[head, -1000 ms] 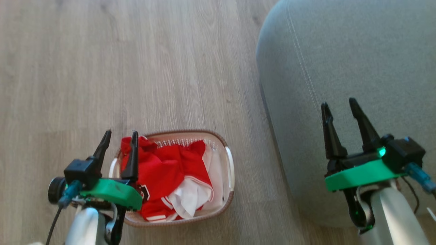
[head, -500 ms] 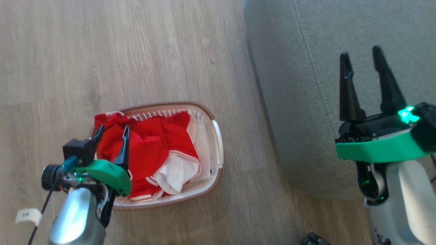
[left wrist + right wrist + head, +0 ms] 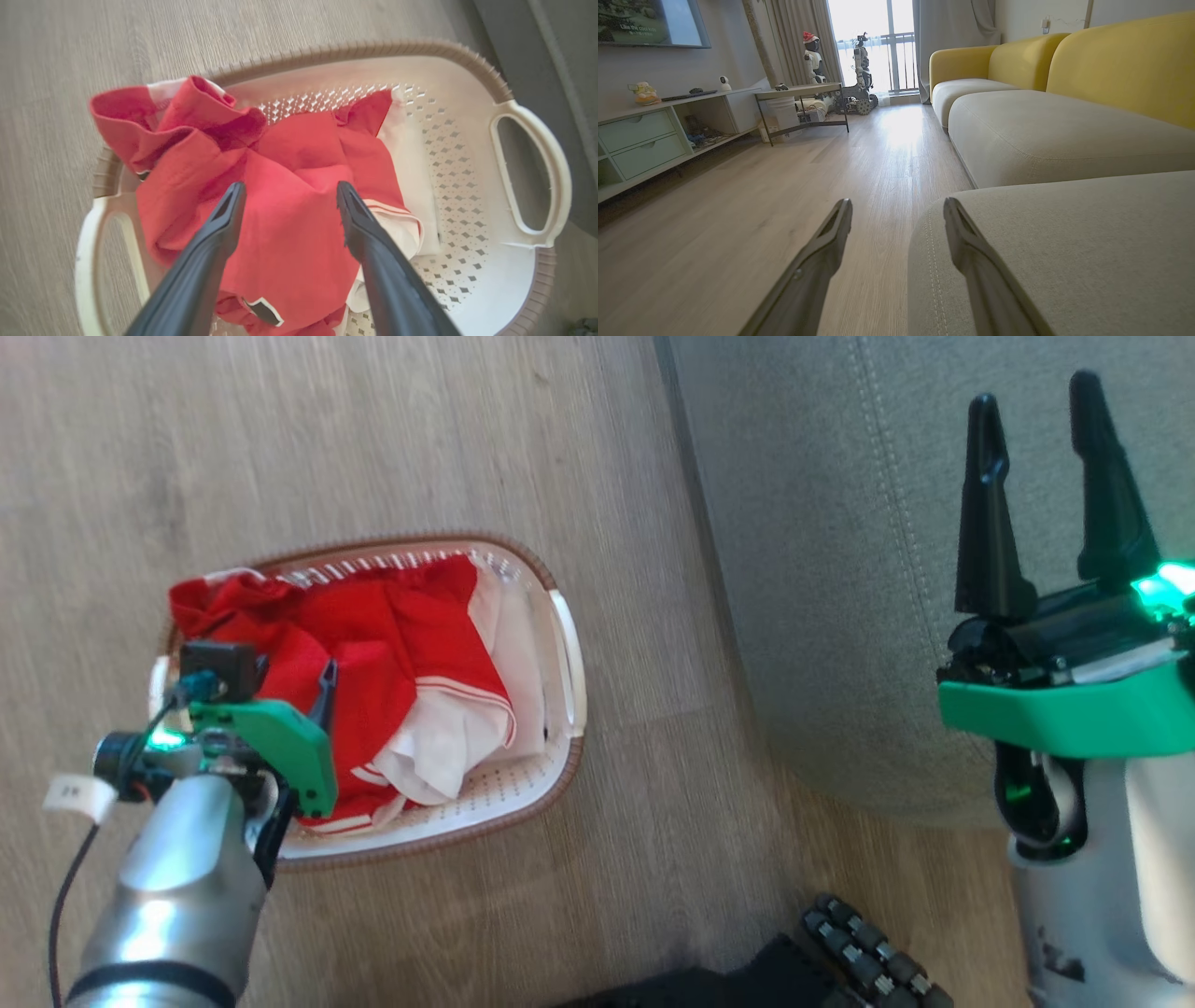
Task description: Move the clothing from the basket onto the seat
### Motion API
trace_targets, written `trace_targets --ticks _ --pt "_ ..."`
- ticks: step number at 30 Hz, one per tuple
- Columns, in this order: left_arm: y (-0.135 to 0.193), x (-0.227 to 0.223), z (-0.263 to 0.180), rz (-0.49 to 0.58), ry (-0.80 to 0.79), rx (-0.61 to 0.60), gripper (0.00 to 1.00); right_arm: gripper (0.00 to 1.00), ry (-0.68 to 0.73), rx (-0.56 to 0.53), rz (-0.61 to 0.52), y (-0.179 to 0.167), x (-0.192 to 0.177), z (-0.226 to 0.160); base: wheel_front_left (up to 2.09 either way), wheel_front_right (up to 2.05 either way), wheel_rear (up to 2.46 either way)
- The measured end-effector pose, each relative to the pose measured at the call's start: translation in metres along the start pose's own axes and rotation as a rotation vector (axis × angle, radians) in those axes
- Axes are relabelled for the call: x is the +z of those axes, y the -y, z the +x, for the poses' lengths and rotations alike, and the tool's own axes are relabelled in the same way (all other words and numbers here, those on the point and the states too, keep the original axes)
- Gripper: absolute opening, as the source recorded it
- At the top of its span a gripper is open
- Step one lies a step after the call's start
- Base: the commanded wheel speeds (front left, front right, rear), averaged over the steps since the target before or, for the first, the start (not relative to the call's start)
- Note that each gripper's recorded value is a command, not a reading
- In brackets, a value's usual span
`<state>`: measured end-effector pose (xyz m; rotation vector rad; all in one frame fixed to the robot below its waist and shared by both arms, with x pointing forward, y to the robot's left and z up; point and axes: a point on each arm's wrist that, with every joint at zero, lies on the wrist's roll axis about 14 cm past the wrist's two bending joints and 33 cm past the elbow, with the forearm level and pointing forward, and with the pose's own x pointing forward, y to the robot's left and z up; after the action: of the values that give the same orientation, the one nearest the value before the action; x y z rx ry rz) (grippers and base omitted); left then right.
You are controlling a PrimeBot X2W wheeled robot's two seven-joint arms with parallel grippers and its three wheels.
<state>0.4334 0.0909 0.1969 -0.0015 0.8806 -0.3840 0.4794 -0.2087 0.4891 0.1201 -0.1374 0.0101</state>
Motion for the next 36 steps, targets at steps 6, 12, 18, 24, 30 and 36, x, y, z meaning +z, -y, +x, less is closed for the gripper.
trace_targets --ticks 6,12,18,24,30,36 --pt "0.002 -0.022 0.025 0.030 -0.128 -0.031 1.00 1.00 -0.025 -0.009 -0.016 0.006 -0.016 0.006 0.00 0.00 0.00" --pt "0.005 -0.035 0.046 0.044 -0.205 -0.064 1.00 1.00 -0.046 -0.017 -0.016 0.012 -0.030 0.012 0.00 0.00 0.00" --pt "0.005 -0.074 0.055 0.080 -0.386 -0.088 1.00 1.00 -0.074 -0.028 -0.027 0.018 -0.045 0.014 0.00 0.00 0.00" --pt "0.007 -0.093 0.066 0.110 -0.488 -0.113 0.42 1.00 -0.115 -0.038 -0.038 0.024 -0.063 0.012 0.00 0.00 0.00" --pt "0.010 -0.091 0.071 0.107 -0.478 -0.129 0.00 1.00 -0.103 -0.026 -0.039 0.022 -0.063 0.019 0.00 0.00 0.00" --pt "0.012 -0.078 0.068 0.101 -0.444 -0.129 0.00 1.00 -0.079 -0.021 -0.036 0.019 -0.051 0.019 0.00 0.00 0.00"
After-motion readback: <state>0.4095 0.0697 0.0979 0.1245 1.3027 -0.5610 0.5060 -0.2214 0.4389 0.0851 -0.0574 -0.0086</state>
